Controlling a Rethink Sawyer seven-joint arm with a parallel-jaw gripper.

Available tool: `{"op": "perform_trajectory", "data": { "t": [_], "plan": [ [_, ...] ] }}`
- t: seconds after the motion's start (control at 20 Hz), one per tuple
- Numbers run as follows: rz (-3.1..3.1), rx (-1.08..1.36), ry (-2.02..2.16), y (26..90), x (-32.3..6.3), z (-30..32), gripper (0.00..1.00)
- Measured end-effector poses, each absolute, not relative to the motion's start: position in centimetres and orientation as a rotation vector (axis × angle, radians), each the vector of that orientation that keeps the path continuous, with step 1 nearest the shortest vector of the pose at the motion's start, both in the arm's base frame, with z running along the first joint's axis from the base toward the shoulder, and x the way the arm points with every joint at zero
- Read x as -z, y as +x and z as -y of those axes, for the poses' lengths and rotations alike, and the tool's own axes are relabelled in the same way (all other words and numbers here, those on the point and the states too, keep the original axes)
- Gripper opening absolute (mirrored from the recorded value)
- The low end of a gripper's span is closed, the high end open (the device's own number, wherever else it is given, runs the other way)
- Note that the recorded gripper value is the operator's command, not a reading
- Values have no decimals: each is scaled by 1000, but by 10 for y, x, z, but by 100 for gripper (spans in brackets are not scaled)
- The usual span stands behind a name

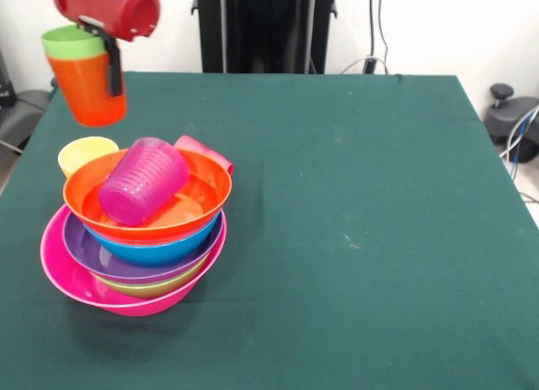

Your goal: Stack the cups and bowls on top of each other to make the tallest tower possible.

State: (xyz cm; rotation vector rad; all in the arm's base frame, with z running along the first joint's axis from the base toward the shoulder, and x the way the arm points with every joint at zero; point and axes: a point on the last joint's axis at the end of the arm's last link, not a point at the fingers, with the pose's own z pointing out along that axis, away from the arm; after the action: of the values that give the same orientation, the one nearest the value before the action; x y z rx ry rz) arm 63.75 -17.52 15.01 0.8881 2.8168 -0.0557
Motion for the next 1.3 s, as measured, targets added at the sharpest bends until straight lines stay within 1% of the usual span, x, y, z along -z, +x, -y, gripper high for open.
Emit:
{"op": "perform_trajectory", "data": {
  "t": [0.3, 0.95, 1.3],
  "plan": [
    [-2836, 48, 833, 643, -149, 149, 0],
    [-2834, 49, 861, 638, -146, 161, 0],
    [-2859, 43, 836, 635, -142, 145, 0]
  ]
}}
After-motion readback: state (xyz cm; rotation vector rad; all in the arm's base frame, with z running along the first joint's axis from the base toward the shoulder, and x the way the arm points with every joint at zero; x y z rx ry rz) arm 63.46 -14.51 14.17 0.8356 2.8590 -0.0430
